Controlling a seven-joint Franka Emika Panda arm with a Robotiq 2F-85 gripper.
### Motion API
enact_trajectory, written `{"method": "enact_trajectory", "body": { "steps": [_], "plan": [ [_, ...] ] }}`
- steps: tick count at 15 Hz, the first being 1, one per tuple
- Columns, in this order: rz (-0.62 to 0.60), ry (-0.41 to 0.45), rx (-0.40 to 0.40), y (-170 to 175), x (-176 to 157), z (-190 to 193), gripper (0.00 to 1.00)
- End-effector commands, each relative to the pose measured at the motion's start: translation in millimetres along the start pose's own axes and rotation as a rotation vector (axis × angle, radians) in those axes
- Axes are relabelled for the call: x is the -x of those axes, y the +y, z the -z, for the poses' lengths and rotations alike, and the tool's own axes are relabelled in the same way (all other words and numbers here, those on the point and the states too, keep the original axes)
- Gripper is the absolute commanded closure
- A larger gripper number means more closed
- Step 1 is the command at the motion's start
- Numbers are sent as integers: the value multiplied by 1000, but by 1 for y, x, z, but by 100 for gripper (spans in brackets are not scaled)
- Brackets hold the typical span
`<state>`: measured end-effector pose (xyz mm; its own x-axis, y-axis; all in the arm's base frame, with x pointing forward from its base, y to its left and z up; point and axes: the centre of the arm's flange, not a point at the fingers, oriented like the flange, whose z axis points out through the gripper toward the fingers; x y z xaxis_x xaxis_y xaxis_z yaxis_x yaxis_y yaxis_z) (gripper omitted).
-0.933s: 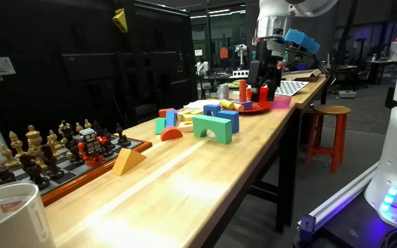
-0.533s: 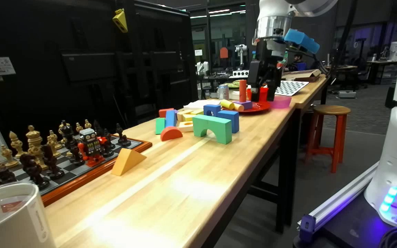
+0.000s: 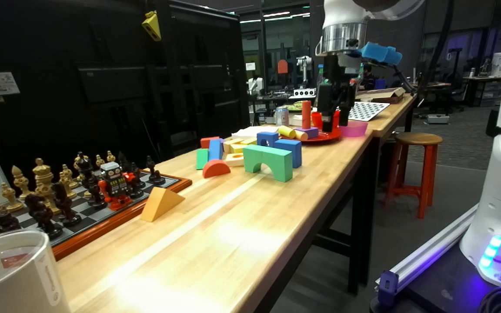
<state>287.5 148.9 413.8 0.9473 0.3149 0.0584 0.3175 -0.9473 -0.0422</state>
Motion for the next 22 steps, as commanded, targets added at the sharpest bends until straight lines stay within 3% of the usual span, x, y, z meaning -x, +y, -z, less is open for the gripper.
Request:
{"method": "enact_trajectory", "body": {
  "steps": [1,5,11,22],
  "plan": [
    [69,27,174,1,-2,-1,0],
    [76,108,246,7,-17,0,0],
    [63,195,238,22,-56,6,0],
    [66,85,185,10,-130,-42,0]
  ]
}}
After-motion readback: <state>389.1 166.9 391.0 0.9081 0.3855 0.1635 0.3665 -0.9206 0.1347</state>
